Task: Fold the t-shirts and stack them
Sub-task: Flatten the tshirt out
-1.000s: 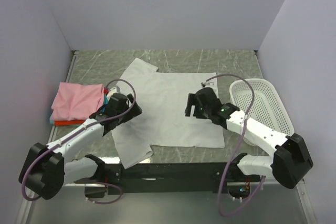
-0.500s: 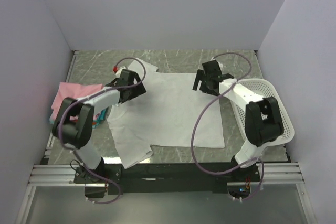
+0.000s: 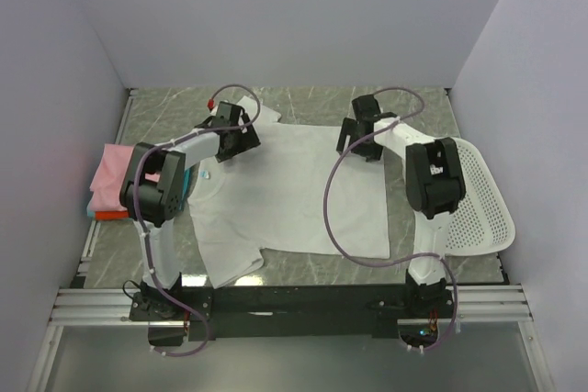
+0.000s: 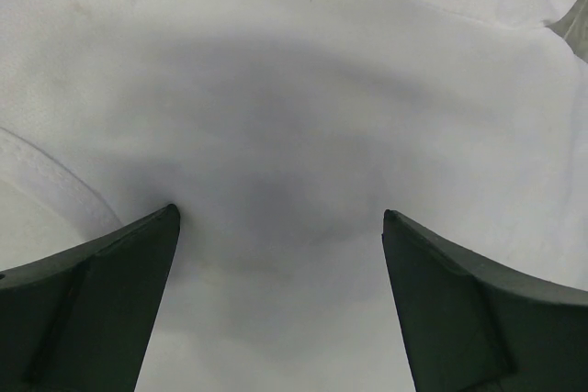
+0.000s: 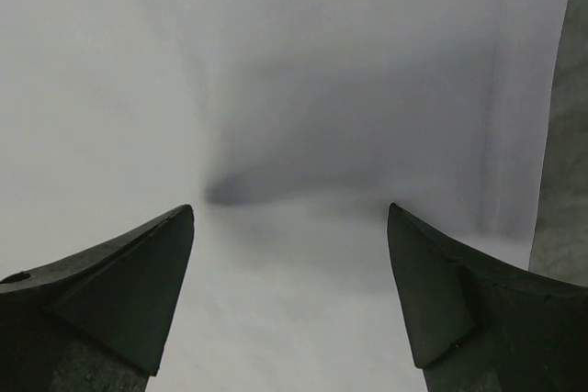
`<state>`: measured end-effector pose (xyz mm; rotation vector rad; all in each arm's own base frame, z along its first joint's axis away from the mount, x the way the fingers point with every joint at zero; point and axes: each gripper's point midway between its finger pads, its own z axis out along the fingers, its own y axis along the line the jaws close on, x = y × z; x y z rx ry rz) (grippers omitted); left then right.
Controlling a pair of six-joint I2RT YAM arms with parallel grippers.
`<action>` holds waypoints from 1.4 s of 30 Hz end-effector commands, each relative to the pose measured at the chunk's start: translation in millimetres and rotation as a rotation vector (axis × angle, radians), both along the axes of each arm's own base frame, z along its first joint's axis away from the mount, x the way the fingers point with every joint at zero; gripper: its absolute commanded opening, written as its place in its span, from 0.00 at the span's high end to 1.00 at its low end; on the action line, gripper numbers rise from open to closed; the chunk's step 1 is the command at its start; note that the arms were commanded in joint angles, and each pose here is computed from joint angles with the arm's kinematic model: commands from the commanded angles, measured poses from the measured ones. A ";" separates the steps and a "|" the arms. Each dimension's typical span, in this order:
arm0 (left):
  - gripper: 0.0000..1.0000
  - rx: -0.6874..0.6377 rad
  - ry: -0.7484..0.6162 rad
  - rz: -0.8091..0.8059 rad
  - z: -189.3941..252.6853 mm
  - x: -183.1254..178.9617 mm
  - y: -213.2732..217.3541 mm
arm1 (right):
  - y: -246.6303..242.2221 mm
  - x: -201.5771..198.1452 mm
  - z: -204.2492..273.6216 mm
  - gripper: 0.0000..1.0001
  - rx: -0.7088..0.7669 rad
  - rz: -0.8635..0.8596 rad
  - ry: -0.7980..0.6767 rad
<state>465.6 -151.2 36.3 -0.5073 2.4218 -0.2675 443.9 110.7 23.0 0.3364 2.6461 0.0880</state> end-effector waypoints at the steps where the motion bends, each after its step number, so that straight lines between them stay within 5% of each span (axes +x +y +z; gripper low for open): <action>1: 0.01 -0.019 0.071 -0.043 -18.9 -2.1 -6.4 | -9.5 12.2 -3.7 0.09 0.014 -0.005 0.035; 10: 0.01 -0.016 0.068 -0.024 -17.2 19.0 -8.0 | -7.3 40.0 -5.7 0.08 0.060 0.028 0.122; 23: 0.01 -0.060 -0.054 -0.053 55.4 28.1 -3.1 | 3.7 73.7 83.1 0.07 0.099 0.064 -0.077; 24: 0.01 -0.065 -0.044 -0.050 53.5 18.6 -2.1 | 3.3 73.4 116.3 0.07 0.104 0.061 -0.160; 27: 0.00 -0.115 -0.095 -0.051 83.9 -1.0 -2.3 | 3.3 48.7 125.1 0.07 0.095 0.049 -0.201; 34: 0.01 -0.284 -0.096 -0.047 94.2 -109.9 -8.0 | 5.2 -54.5 139.0 0.06 0.161 0.049 -0.297; 42: 0.01 -0.210 0.092 -0.076 50.0 -246.1 -39.3 | -0.9 -125.3 134.0 0.05 0.230 0.030 -0.349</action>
